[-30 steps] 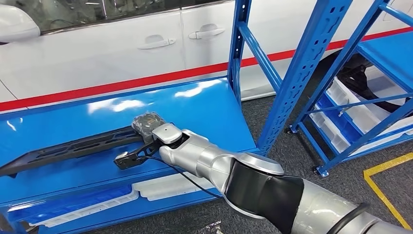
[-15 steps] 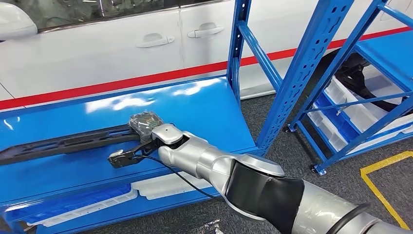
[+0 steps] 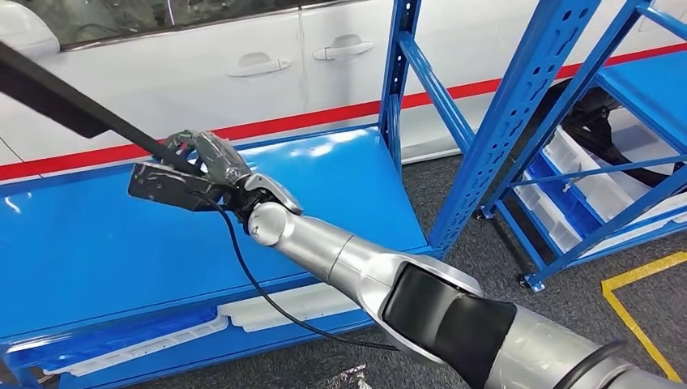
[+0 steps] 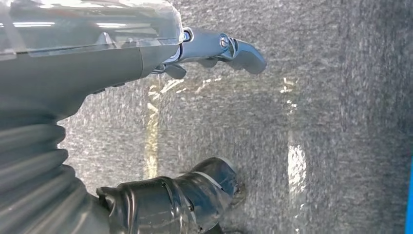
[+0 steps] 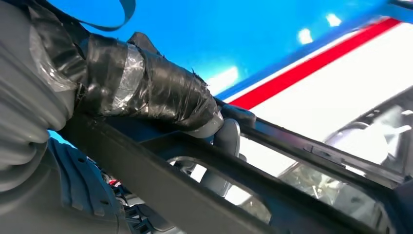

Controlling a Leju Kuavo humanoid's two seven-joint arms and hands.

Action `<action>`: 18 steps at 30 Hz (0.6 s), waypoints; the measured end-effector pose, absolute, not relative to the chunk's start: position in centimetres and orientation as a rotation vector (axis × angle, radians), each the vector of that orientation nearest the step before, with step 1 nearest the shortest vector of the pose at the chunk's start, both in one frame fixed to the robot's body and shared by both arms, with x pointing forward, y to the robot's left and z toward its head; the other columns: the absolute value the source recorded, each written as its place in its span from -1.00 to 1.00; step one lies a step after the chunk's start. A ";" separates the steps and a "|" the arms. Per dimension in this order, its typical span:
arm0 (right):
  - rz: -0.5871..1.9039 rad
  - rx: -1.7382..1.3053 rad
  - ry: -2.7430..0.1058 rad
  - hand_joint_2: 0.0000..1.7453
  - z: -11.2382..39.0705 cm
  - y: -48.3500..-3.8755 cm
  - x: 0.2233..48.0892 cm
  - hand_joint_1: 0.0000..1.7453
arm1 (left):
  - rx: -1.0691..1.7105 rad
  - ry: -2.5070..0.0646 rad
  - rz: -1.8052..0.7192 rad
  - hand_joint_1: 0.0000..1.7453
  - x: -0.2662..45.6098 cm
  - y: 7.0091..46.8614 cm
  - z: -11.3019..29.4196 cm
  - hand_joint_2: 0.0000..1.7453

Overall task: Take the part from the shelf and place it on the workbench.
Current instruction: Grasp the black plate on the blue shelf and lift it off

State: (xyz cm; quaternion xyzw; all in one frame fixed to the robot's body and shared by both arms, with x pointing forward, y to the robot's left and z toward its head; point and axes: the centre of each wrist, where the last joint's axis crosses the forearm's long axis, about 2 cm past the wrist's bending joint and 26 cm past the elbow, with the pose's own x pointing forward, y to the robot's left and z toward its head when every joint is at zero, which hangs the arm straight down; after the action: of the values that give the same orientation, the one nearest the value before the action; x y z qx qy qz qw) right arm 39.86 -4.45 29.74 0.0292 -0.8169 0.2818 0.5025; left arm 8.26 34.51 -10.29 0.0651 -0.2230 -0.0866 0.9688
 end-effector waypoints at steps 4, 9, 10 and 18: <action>0.536 0.221 -1.966 1.00 30.6 -4.8 39.7 1.00 | 0.132 -0.443 -0.169 -1.00 8.3 34.4 -10.3 1.00; 0.415 0.324 -1.949 1.00 31.0 -5.3 39.7 1.00 | 0.135 -0.428 -0.161 -1.00 8.2 34.2 -10.3 1.00; 0.402 0.330 -1.949 1.00 31.0 -5.3 39.6 1.00 | 0.134 -0.428 -0.160 -1.00 8.2 34.2 -10.3 1.00; 0.356 0.351 -2.000 1.00 32.3 -5.9 39.4 1.00 | 0.141 -0.427 -0.157 -1.00 8.5 34.2 -10.3 1.00</action>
State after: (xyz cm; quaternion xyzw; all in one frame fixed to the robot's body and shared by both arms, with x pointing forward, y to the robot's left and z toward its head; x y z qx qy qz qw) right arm 39.43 -5.93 32.29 0.1460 -0.8322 0.1481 0.5140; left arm 8.48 34.15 -10.28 0.0697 -0.2117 -0.0778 0.9717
